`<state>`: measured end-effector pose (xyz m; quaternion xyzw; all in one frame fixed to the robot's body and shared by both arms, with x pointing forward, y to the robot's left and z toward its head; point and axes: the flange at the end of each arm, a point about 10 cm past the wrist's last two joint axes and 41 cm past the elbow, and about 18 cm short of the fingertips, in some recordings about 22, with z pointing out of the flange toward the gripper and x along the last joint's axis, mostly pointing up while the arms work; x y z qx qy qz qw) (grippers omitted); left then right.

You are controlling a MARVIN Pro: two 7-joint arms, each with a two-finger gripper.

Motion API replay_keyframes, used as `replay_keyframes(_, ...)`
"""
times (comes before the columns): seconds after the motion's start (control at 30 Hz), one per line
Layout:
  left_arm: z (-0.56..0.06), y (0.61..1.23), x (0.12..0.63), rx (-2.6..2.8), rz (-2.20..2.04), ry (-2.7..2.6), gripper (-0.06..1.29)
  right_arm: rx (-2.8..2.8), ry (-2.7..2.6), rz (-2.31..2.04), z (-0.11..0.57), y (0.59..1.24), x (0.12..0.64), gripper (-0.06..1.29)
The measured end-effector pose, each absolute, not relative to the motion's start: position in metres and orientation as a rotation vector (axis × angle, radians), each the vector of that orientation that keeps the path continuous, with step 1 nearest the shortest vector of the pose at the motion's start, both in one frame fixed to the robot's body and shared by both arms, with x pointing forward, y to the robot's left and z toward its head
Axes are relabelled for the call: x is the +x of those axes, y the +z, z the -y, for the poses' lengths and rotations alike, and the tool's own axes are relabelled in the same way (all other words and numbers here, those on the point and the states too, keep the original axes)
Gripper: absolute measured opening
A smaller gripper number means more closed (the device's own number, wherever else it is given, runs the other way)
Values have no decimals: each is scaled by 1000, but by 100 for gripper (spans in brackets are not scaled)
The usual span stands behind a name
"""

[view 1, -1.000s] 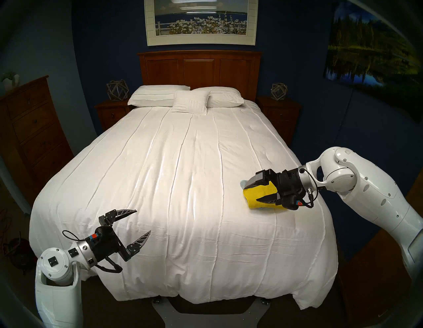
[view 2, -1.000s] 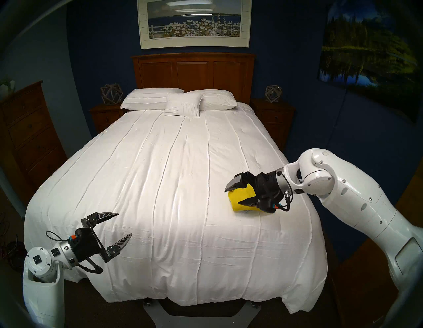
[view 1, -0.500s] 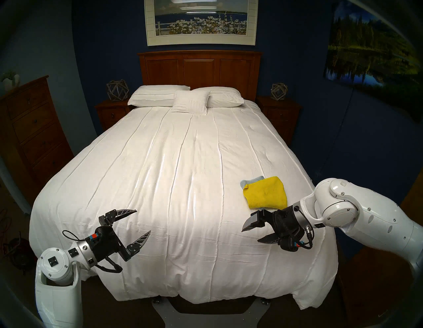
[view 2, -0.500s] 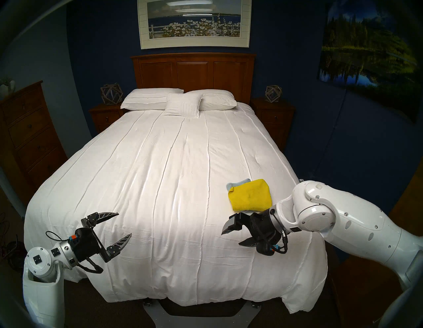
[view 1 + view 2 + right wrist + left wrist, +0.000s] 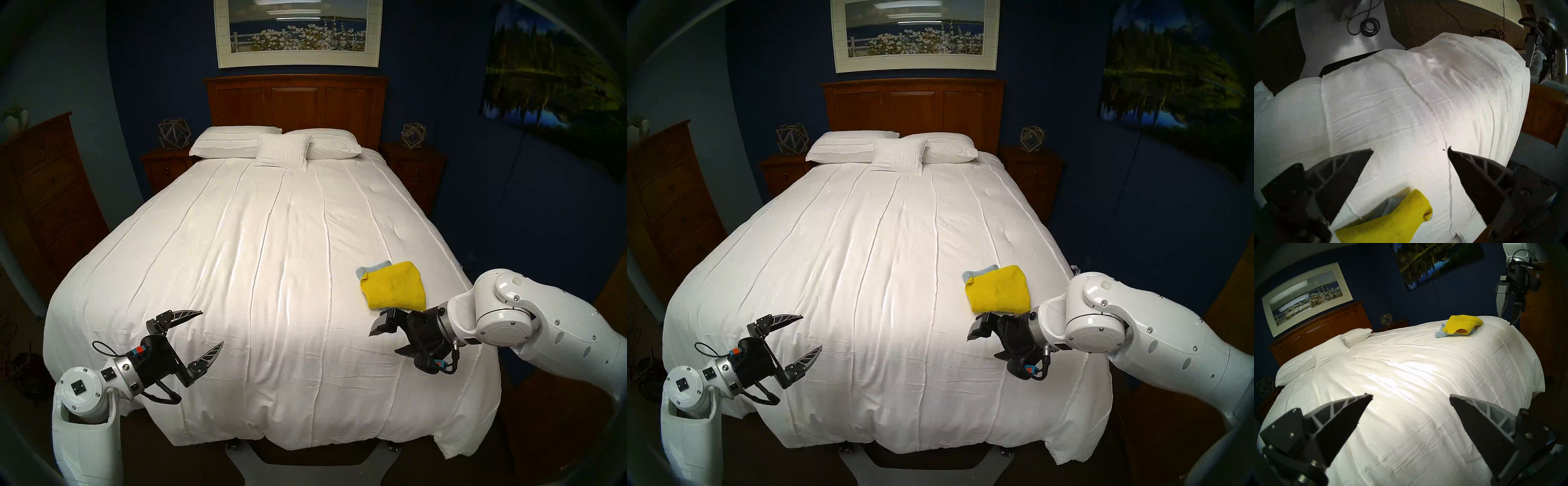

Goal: Fold the hand towels twice and stack them up

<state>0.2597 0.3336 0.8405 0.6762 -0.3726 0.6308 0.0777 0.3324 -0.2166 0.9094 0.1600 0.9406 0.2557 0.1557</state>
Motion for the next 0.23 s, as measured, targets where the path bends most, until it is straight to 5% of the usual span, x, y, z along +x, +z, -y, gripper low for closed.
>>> replay_keyframes(0.23, -334, 841, 260, 2025, 1116, 1889, 127, 504, 713, -2675, 214, 907, 329, 122)
